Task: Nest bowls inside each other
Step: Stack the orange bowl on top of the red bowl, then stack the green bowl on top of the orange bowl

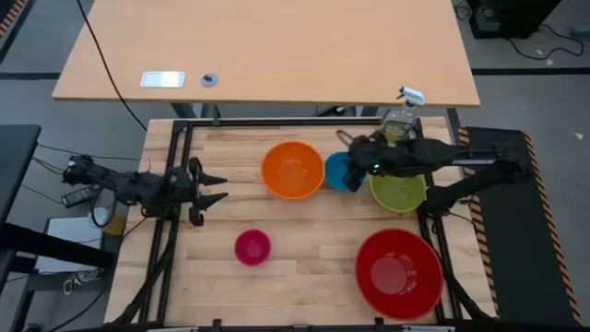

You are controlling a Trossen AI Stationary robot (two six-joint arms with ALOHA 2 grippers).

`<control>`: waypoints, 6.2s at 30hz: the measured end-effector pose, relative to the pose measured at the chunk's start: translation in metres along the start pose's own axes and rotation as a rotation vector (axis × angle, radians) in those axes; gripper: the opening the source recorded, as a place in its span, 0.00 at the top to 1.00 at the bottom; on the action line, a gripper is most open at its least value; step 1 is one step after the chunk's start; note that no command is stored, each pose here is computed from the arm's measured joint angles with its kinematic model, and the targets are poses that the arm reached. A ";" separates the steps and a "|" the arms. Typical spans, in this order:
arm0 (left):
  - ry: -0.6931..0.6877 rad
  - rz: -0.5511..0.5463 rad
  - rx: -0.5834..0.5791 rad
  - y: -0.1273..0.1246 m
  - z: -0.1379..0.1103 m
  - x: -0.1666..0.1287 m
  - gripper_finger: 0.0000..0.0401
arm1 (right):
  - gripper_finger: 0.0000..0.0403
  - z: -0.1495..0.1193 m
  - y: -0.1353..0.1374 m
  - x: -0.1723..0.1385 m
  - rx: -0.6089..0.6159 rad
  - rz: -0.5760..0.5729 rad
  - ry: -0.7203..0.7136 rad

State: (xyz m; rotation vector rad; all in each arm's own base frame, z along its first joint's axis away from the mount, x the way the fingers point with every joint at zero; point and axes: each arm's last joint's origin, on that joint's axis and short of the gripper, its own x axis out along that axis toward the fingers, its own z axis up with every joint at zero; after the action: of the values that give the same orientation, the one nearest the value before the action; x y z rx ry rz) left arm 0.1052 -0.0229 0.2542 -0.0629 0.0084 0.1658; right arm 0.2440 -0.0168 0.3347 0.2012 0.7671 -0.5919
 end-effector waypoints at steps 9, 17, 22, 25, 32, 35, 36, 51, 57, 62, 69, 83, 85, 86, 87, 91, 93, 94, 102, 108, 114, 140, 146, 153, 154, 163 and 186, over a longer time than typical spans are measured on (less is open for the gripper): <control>0.137 0.061 0.066 -0.001 -0.009 0.016 0.35 | 0.55 -0.001 0.034 0.036 -0.078 0.025 0.195; 0.144 0.154 0.041 0.012 -0.010 0.026 0.39 | 0.50 0.029 0.042 0.087 -0.024 -0.086 0.277; 0.154 0.097 -0.003 0.018 -0.009 0.028 0.42 | 0.45 0.036 0.010 0.124 0.075 -0.106 0.380; 0.153 0.106 -0.006 0.020 -0.009 0.029 0.42 | 0.42 0.037 -0.005 0.143 0.094 -0.107 0.416; 0.153 0.110 -0.006 0.020 -0.009 0.029 0.42 | 0.39 0.040 -0.029 0.185 0.101 -0.103 0.404; 0.153 0.110 -0.006 0.020 -0.009 0.029 0.42 | 0.42 0.036 -0.037 0.201 0.107 -0.110 0.433; 0.153 0.110 -0.006 0.020 -0.009 0.029 0.42 | 0.43 0.033 -0.039 0.206 0.112 -0.109 0.449; 0.154 0.110 0.001 0.020 -0.009 0.029 0.42 | 0.94 0.030 -0.034 0.223 0.195 -0.019 0.468; 0.155 0.110 0.002 0.020 -0.009 0.029 0.42 | 0.96 0.040 -0.034 0.201 0.193 0.051 0.421; 0.155 0.110 0.002 0.020 -0.009 0.029 0.42 | 0.96 0.048 -0.036 0.163 0.189 0.064 0.413; 0.155 0.110 0.002 0.020 -0.009 0.029 0.42 | 0.96 0.054 -0.020 0.088 0.171 0.279 0.397; 0.170 0.110 0.003 0.020 -0.011 0.029 0.42 | 0.96 -0.002 0.041 -0.041 -0.224 0.554 0.558; 0.170 0.110 0.003 0.020 -0.011 0.029 0.42 | 0.95 -0.012 0.050 -0.050 -0.309 0.545 0.577; 0.170 0.111 0.003 0.020 -0.011 0.029 0.42 | 0.95 -0.017 0.054 -0.054 -0.336 0.534 0.590; 0.171 0.111 0.003 0.020 -0.011 0.029 0.42 | 0.95 -0.022 0.058 -0.057 -0.352 0.522 0.608; 0.172 0.111 0.000 0.020 -0.011 0.028 0.42 | 0.95 -0.042 0.068 -0.065 -0.383 0.445 0.670; 0.177 0.111 0.001 0.020 -0.012 0.028 0.42 | 0.95 -0.054 0.072 -0.067 -0.382 0.411 0.712; 0.177 0.111 0.001 0.020 -0.012 0.028 0.42 | 0.95 -0.060 0.073 -0.067 -0.383 0.398 0.738; 0.177 0.111 -0.003 0.020 -0.012 0.028 0.42 | 0.95 -0.107 0.083 -0.067 -0.459 0.334 0.883; 0.177 0.111 -0.004 0.020 -0.012 0.028 0.42 | 0.94 -0.128 0.089 -0.054 -0.459 0.296 0.858; 0.176 0.112 -0.013 0.020 -0.012 0.028 0.42 | 0.88 -0.143 0.087 -0.041 -0.380 0.230 0.883; 0.176 0.111 -0.003 0.020 -0.012 0.028 0.42 | 0.65 -0.109 0.082 -0.049 -0.362 0.116 0.837; 0.176 0.111 -0.007 0.020 -0.012 0.028 0.42 | 0.65 -0.102 0.074 -0.032 -0.232 -0.147 0.717; 0.176 0.112 -0.010 0.020 -0.012 0.028 0.42 | 0.62 -0.078 0.050 -0.007 -0.037 -0.255 0.718; 0.175 0.112 -0.010 0.020 -0.012 0.028 0.42 | 0.62 -0.076 0.048 0.000 -0.027 -0.257 0.723; 0.179 0.091 -0.013 0.020 -0.012 0.028 0.42 | 0.50 -0.083 0.027 0.047 0.052 -0.279 0.876; 0.185 0.094 -0.025 0.020 -0.012 0.028 0.42 | 0.72 -0.137 0.009 0.077 0.111 -0.347 0.944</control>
State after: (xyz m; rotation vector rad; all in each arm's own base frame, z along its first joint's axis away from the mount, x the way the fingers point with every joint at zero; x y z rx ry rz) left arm 0.1298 0.0004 0.2401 -0.1029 0.1942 0.2531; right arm 0.2117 0.0094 0.1825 0.4693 1.7055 -0.8766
